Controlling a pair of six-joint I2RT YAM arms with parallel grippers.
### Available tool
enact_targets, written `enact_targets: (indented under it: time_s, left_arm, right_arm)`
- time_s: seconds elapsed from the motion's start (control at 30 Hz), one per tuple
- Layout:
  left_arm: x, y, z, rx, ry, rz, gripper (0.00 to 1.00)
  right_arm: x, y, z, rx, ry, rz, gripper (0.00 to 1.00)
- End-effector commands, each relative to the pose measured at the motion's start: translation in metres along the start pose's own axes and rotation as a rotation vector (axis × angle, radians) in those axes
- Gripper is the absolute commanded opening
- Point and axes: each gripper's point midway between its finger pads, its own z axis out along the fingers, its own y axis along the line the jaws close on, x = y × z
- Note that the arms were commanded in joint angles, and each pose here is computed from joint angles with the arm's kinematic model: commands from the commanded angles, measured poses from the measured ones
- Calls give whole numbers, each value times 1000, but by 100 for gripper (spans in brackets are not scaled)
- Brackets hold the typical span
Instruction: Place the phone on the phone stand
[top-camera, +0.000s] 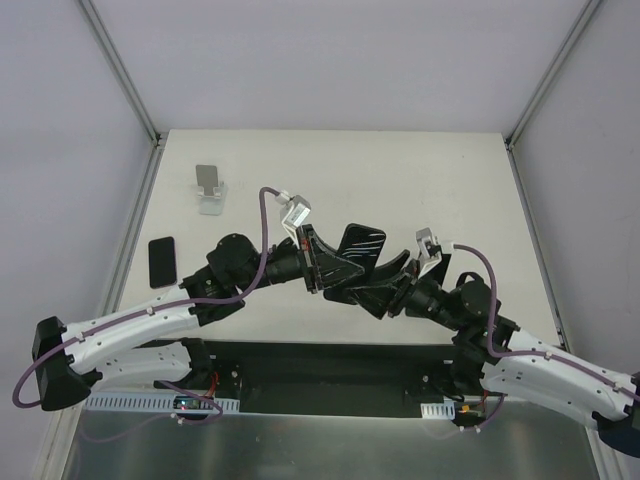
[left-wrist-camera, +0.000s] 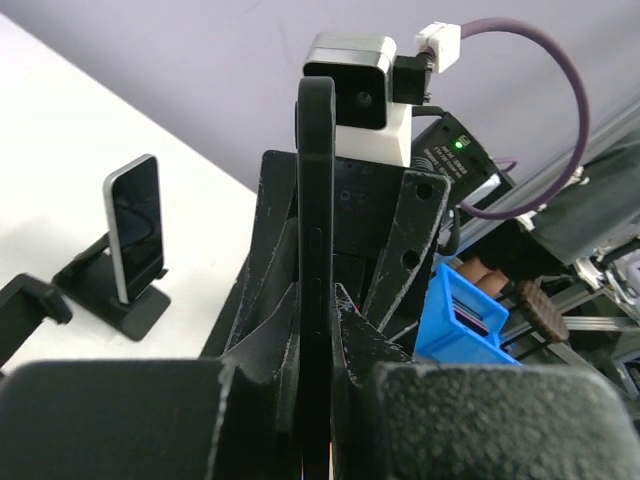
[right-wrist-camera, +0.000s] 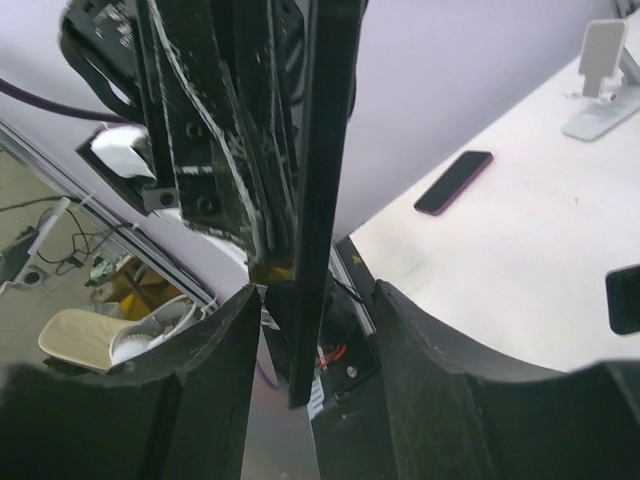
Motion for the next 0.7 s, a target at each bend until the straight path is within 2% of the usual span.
enact_targets:
  time_s: [0.0, 0.2, 0.23, 0.3, 0.37, 0.4, 0.43, 0.47, 0.5, 0.6, 0.67]
  left_arm:
    - [-33, -43, 1, 200, -129, 15, 0]
    - [-30, -43, 3, 226, -128, 32, 0]
    - [-29, -43, 4, 225, -127, 35, 0]
    - [-29, -43, 4, 226, -122, 47, 0]
    - [-23, -35, 4, 178, -73, 52, 0]
    - [-31, -38, 4, 163, -67, 61, 4]
    - [-18, -24, 3, 88, 7, 39, 14]
    - [-22, -20, 0, 63, 10, 61, 25]
    - [-25, -19, -3, 41, 18, 65, 48]
    - [-25, -9, -15, -2, 79, 56, 59]
    - [-20, -11, -22, 36, 139, 13, 61]
  right_arm:
    - [-40, 34, 6, -116, -147, 10, 50]
    - [-39, 37, 8, -130, -140, 9, 36]
    - [-36, 36, 8, -130, -134, 10, 20]
    - [-35, 35, 8, -128, -132, 7, 1]
    - [-33, 32, 5, -120, -131, -11, 1]
    - [-29, 28, 4, -104, -118, -18, 1]
    - [-31, 28, 0, -100, -125, -36, 1]
    - [-30, 26, -1, -90, -122, -45, 1]
    - [-25, 22, -3, -71, -98, -54, 1]
    - [-22, 31, -11, -102, -51, -108, 1]
    - [-18, 36, -13, -126, -10, -131, 1]
